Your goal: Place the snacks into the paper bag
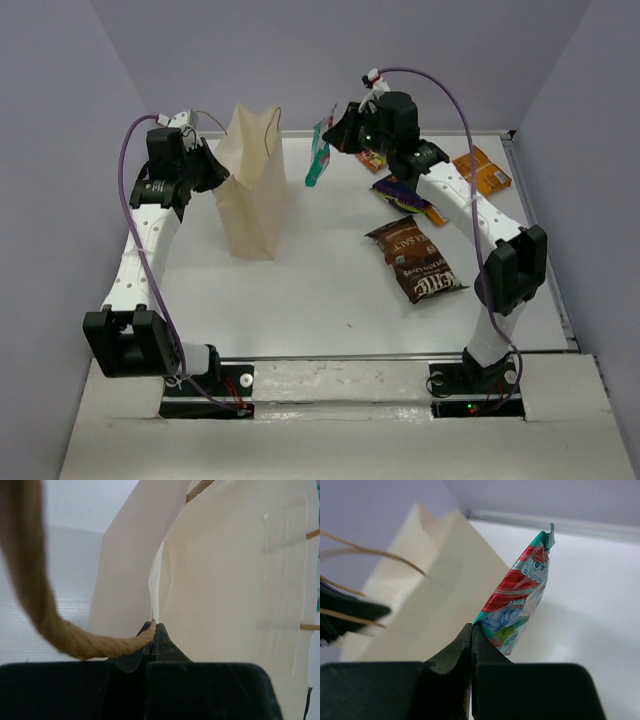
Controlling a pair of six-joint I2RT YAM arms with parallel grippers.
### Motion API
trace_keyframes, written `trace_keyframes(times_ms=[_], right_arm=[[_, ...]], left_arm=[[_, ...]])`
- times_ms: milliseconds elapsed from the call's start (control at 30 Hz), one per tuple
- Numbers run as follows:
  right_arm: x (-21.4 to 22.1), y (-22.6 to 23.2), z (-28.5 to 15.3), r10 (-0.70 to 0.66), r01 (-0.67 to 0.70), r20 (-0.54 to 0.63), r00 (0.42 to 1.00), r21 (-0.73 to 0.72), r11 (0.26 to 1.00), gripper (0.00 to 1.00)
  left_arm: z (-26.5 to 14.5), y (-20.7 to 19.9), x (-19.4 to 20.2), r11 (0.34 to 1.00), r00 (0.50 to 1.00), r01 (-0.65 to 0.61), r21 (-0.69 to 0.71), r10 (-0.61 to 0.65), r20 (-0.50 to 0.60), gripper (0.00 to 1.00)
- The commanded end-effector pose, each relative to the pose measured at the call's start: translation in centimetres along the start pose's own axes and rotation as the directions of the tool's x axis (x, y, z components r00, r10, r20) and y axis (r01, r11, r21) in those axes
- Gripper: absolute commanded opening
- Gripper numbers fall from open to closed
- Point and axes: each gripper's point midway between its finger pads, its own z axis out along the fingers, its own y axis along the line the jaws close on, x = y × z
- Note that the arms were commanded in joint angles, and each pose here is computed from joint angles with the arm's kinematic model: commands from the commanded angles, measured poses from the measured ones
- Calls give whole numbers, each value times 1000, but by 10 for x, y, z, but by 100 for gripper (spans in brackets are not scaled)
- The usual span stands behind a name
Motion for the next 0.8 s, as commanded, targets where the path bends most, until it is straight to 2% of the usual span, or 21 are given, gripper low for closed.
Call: trace_keyframes(times_ms=[0,133,200,233,367,467,567,667,767], right_arm=[[-167,93,-55,-76,158,478,875,-135,978,1],[-213,142,-55,-89,262,614,784,-197,945,1],[-221,164,-53,-66,295,656,752,-245,924,1],[-229,175,-50,-47,326,703,709,-269,906,1],[-217,203,-34,7,371,755,655,-330,868,1],[-200,210,-17,18,370,739,673,-358,857,1],[-177,219,-5,-2,360,685,729,-382,851,1],[-154,223,-6,-51,356,625,779,-374,856,1],[-139,228,-10,-70,353,595,801,-373,858,1]], left_arm=[[-4,1,1,1000,1000,-9,-2,9,10,0],[-3,1,2,1000,1000,-7,0,7,11,0],[-2,2,5,1000,1000,1,1,-1,5,0],[-1,2,4,1000,1000,2,3,-2,5,0],[1,1,3,1000,1000,-1,7,1,7,0],[2,1,1,1000,1000,-1,6,1,9,0],[4,1,0,1000,1000,7,8,-7,10,0],[7,2,-3,1000,1000,21,0,-21,18,0],[9,2,-8,999,999,38,-10,-38,29,0]])
